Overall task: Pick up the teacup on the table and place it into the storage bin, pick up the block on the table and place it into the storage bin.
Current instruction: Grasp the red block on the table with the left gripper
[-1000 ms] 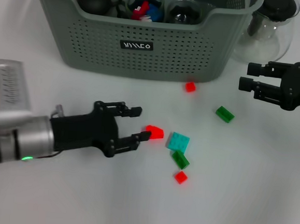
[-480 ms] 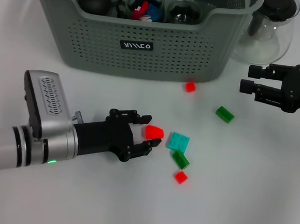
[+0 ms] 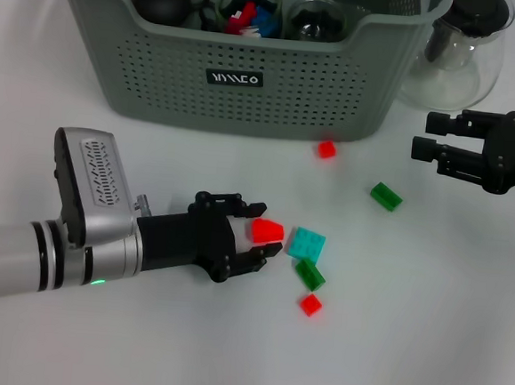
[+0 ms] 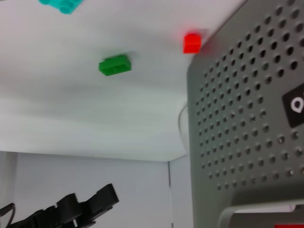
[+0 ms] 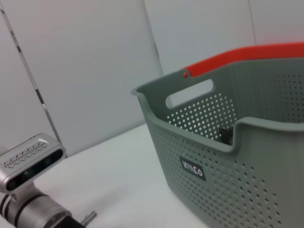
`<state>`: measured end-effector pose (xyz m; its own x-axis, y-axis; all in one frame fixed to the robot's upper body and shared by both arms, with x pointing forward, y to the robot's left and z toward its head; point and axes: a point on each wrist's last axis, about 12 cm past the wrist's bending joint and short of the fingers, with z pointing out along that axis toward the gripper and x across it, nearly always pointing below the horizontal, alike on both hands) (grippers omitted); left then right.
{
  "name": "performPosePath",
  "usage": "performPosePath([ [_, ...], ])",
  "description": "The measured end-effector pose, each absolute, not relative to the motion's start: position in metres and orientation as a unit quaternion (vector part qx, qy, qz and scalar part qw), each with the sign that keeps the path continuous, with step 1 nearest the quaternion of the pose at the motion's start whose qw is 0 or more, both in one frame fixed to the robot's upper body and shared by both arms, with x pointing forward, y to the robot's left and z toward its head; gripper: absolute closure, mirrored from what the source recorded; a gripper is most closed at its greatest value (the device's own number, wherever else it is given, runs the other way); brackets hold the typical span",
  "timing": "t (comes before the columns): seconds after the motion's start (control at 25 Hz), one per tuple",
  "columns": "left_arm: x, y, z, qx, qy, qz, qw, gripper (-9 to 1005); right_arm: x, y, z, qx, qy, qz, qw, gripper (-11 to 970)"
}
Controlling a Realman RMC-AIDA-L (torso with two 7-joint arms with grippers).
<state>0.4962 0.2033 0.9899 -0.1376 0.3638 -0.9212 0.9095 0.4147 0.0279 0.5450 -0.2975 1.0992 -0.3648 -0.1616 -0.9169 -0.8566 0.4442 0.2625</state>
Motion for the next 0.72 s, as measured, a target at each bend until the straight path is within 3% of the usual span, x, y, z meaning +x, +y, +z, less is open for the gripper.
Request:
performPosePath([
  [0.72, 0.4982, 0.1972, 0.9859, 0.47, 0.693, -0.267, 0.477, 458, 0.5435, -0.2992, 1.098, -0.347, 0.728, 0.393, 0.442, 435],
])
